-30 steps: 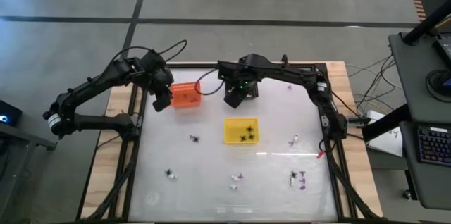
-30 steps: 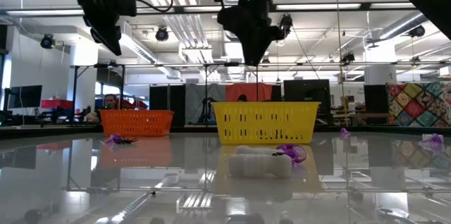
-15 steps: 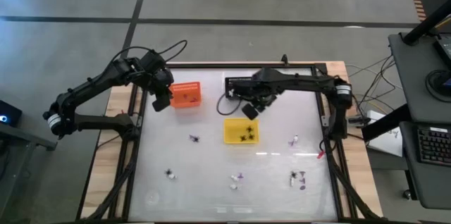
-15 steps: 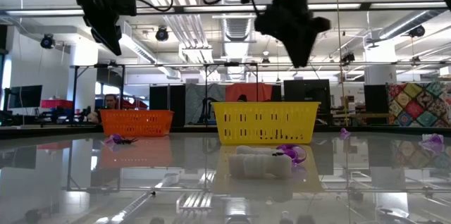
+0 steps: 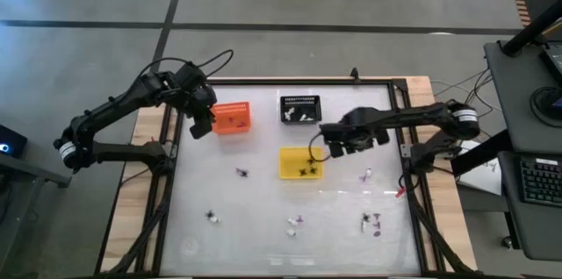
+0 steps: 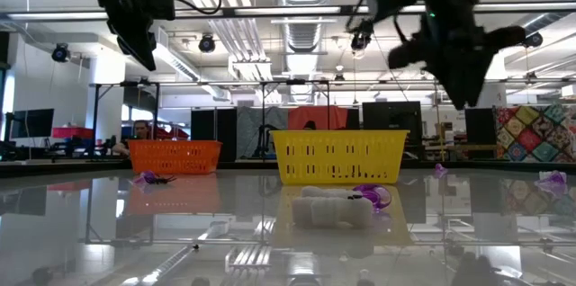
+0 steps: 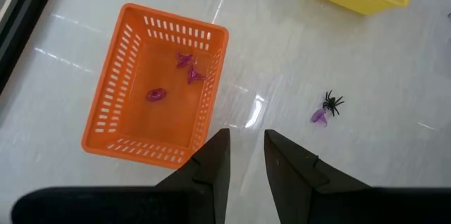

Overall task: Sort Halloween decoration
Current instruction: Put the white skeleton toy into the black bin

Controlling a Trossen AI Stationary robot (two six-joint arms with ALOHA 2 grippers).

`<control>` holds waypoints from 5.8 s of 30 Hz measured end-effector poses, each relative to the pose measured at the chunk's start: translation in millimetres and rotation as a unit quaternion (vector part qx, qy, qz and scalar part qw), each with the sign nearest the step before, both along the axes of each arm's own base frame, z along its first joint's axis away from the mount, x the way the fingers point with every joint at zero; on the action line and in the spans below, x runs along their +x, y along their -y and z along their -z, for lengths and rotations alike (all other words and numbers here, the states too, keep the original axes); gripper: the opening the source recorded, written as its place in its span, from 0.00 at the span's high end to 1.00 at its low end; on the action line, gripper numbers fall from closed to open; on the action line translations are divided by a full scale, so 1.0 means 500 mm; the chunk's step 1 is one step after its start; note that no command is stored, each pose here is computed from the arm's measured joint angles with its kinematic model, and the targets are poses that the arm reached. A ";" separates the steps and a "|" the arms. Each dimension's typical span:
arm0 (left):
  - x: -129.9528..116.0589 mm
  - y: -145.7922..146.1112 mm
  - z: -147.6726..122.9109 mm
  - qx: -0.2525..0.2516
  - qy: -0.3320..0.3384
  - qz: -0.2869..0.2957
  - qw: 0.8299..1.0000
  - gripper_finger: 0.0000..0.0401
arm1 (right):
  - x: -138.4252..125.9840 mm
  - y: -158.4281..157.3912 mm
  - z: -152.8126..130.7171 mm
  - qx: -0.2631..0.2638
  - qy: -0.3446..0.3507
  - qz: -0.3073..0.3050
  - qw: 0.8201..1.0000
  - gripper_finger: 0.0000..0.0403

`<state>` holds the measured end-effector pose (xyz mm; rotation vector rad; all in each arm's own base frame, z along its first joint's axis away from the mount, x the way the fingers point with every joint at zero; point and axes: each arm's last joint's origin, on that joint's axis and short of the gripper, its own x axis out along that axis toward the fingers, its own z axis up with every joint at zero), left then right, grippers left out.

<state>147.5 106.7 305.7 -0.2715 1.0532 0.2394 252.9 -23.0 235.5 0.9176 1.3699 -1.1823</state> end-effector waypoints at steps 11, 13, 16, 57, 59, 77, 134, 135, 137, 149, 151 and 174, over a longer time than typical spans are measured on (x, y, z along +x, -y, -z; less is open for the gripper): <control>0.001 -0.001 0.001 0.004 -0.001 0.008 1.000 0.82 | -0.094 -0.030 0.076 0.036 0.041 0.095 0.994 0.80; 0.001 -0.001 0.000 0.004 -0.001 0.008 1.000 0.82 | -0.104 -0.035 0.087 0.041 0.044 0.106 0.993 0.80; 0.001 -0.001 0.000 0.004 -0.001 0.008 1.000 0.82 | -0.108 -0.041 0.104 0.051 0.059 0.105 0.991 0.80; 0.004 -0.003 -0.001 0.012 0.006 0.011 1.000 0.82 | -0.131 -0.058 0.181 0.075 0.081 0.125 0.986 0.96; 0.004 -0.003 -0.001 0.012 0.006 0.011 1.000 0.82 | -0.115 -0.058 0.165 0.073 0.111 0.123 0.983 0.96; -0.006 0.005 0.005 -0.011 -0.022 0.011 1.000 0.82 | -0.004 0.121 0.029 -0.138 0.362 0.074 0.919 0.97; 0.027 0.084 0.071 -0.137 -0.058 0.029 0.988 0.82 | 0.094 0.270 -0.100 -0.109 0.151 -0.138 0.973 0.59; 0.036 0.092 0.074 -0.135 -0.052 0.038 0.989 0.82 | 0.090 0.269 -0.105 -0.110 0.150 -0.145 0.972 0.59; 0.055 0.111 0.080 -0.132 -0.040 0.060 0.989 0.82 | 0.082 0.265 -0.115 -0.111 0.150 -0.153 0.970 0.59; 0.153 0.235 0.094 -0.112 0.011 0.125 0.986 0.82 | 0.026 0.232 -0.177 -0.116 0.156 -0.158 0.968 0.59; 0.171 0.249 0.102 -0.111 0.020 0.139 0.984 0.82 | 0.019 0.228 -0.187 -0.122 0.164 -0.157 0.966 0.59; 0.418 0.329 0.157 -0.098 -0.002 0.191 0.977 0.76 | -0.021 0.157 -0.234 -0.115 0.174 -0.210 0.955 0.59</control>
